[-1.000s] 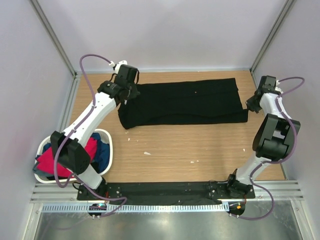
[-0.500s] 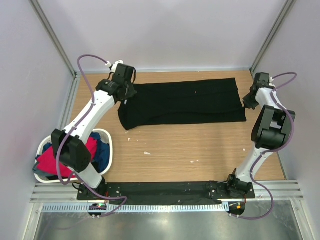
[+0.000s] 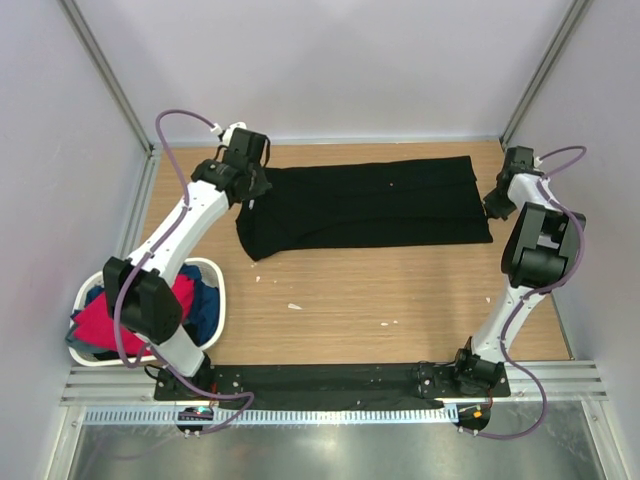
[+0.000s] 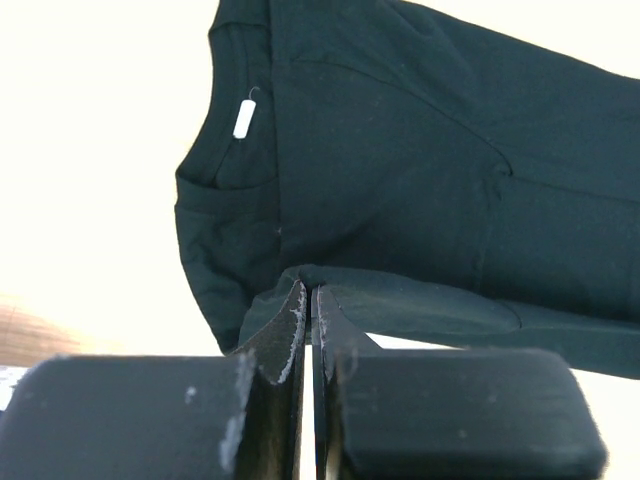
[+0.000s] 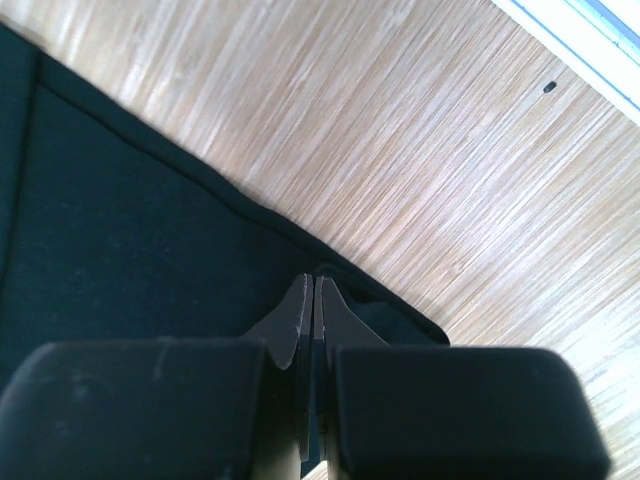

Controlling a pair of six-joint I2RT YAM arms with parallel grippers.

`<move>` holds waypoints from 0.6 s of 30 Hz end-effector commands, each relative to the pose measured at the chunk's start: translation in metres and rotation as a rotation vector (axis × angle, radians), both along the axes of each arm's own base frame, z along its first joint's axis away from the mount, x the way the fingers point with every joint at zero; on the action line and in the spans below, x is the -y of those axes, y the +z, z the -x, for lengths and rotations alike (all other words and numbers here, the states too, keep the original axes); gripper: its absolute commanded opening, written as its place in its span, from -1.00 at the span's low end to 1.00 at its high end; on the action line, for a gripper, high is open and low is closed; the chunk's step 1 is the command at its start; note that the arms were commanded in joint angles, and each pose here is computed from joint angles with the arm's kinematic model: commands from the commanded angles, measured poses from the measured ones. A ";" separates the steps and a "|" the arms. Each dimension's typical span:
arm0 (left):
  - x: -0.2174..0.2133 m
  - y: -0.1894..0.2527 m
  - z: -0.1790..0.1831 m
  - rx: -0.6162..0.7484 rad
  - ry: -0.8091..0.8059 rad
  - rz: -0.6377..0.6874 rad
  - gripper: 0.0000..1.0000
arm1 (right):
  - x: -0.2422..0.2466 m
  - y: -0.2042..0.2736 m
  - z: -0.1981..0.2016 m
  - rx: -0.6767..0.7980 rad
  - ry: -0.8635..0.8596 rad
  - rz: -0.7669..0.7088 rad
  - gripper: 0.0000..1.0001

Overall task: Fold and stack the t-shirts
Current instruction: Fold the tshirt

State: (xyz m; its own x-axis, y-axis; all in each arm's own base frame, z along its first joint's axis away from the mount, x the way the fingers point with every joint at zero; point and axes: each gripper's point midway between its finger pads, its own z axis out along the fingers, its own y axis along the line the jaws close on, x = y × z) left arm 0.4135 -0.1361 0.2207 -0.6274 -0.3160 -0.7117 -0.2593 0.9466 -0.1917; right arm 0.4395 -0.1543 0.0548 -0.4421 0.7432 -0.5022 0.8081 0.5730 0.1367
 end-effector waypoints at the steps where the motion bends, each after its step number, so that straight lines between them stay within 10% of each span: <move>1: 0.006 0.012 -0.019 0.062 -0.058 -0.016 -1.00 | 0.008 0.013 -0.011 0.027 0.001 0.043 -0.98; 18: 0.044 0.015 -0.073 0.105 -0.310 -0.094 -1.00 | 0.006 -0.006 -0.018 -0.006 0.012 0.032 -0.98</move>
